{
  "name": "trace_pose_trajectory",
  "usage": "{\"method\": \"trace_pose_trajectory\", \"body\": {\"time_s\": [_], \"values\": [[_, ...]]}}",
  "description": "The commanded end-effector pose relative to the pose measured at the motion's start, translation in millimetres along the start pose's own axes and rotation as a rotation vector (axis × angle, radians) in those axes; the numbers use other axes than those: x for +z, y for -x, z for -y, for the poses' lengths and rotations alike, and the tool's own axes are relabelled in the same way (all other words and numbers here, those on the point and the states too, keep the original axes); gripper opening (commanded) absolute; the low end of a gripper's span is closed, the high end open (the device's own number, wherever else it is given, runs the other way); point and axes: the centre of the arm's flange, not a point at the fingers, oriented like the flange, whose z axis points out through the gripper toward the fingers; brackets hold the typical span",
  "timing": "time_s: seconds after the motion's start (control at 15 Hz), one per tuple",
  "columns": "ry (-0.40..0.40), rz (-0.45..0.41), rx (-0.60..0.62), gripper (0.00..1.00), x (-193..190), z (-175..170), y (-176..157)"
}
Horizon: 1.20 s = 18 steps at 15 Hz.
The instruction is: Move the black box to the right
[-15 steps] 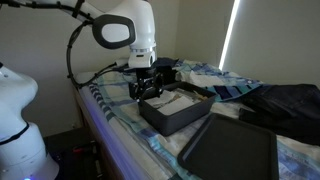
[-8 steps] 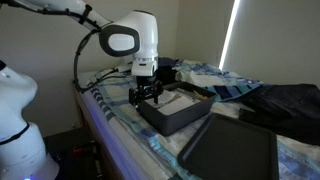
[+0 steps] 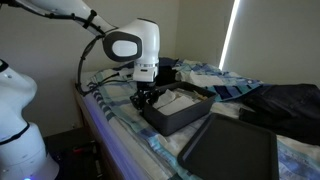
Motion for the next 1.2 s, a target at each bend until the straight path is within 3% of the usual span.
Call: {"method": "trace_pose_trajectory", "body": {"time_s": [0.0,0.27,0.4,1.13], "values": [[0.002,-0.014,-0.016,0.12,-0.6,1.4,-2.2],[-0.009,-0.02,-0.019,0.0,-3.6,2.6,-2.0],[-0.012,-0.023,-0.019,0.06,-5.7,2.3,-1.6],[-0.085,-0.042,-0.019,0.04,-46.1,0.0,-4.1]]}}
